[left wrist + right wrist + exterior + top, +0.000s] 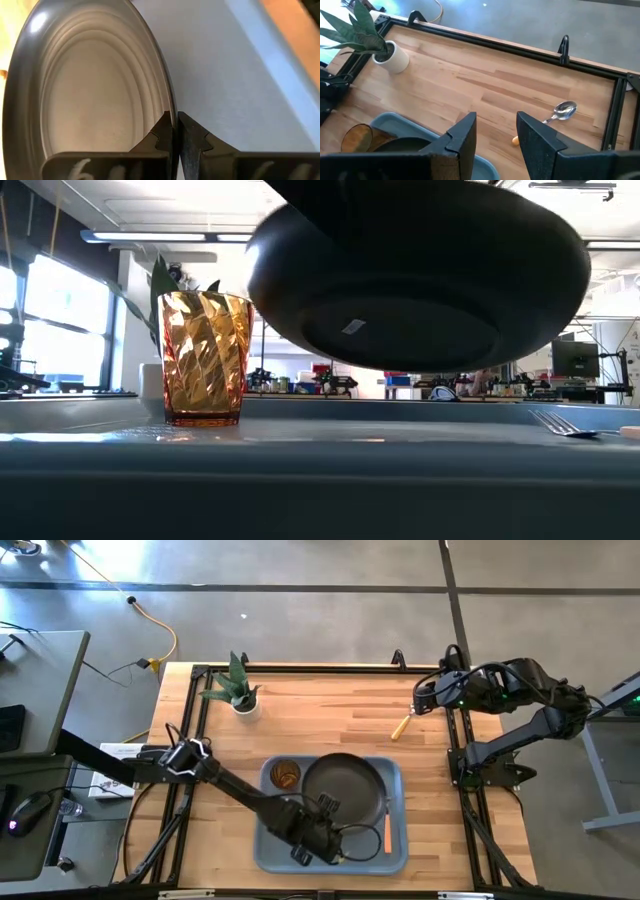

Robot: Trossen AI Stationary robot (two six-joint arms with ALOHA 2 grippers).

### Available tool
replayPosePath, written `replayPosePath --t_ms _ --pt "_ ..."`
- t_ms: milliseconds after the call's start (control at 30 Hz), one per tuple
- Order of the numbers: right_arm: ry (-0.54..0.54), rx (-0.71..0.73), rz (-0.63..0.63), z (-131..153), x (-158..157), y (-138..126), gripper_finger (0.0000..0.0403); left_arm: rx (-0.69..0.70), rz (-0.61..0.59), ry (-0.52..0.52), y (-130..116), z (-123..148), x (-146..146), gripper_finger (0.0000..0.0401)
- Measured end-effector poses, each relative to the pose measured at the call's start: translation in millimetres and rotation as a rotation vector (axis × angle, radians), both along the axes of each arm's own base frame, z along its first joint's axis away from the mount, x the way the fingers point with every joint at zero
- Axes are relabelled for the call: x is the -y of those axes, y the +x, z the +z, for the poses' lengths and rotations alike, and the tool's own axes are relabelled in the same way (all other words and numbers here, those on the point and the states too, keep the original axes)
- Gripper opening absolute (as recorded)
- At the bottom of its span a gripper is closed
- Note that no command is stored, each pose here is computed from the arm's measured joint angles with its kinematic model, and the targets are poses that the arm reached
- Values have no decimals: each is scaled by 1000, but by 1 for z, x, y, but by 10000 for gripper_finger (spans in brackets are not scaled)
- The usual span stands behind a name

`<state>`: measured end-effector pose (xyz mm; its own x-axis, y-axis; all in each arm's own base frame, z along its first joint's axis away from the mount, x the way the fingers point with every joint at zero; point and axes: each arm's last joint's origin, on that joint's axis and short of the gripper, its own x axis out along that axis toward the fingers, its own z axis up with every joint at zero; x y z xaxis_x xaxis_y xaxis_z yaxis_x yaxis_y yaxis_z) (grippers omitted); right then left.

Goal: Pick and place plate/cup/fork/spoon on tray
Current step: Put the black plate on the blue tray to the bottom right of the brown cup

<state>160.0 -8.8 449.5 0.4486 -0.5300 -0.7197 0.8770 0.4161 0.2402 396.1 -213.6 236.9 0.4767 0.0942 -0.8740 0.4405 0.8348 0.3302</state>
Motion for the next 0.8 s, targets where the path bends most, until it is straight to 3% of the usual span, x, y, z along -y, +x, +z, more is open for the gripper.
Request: replayPosePath --t_ms 467,800 --pt "49 -3 45 -1 -4 1 131 -1 -43 -53 -24 0 40 3" --pt "62 7 80 -1 -12 1 131 -27 25 -93 -32 -10 53 3"
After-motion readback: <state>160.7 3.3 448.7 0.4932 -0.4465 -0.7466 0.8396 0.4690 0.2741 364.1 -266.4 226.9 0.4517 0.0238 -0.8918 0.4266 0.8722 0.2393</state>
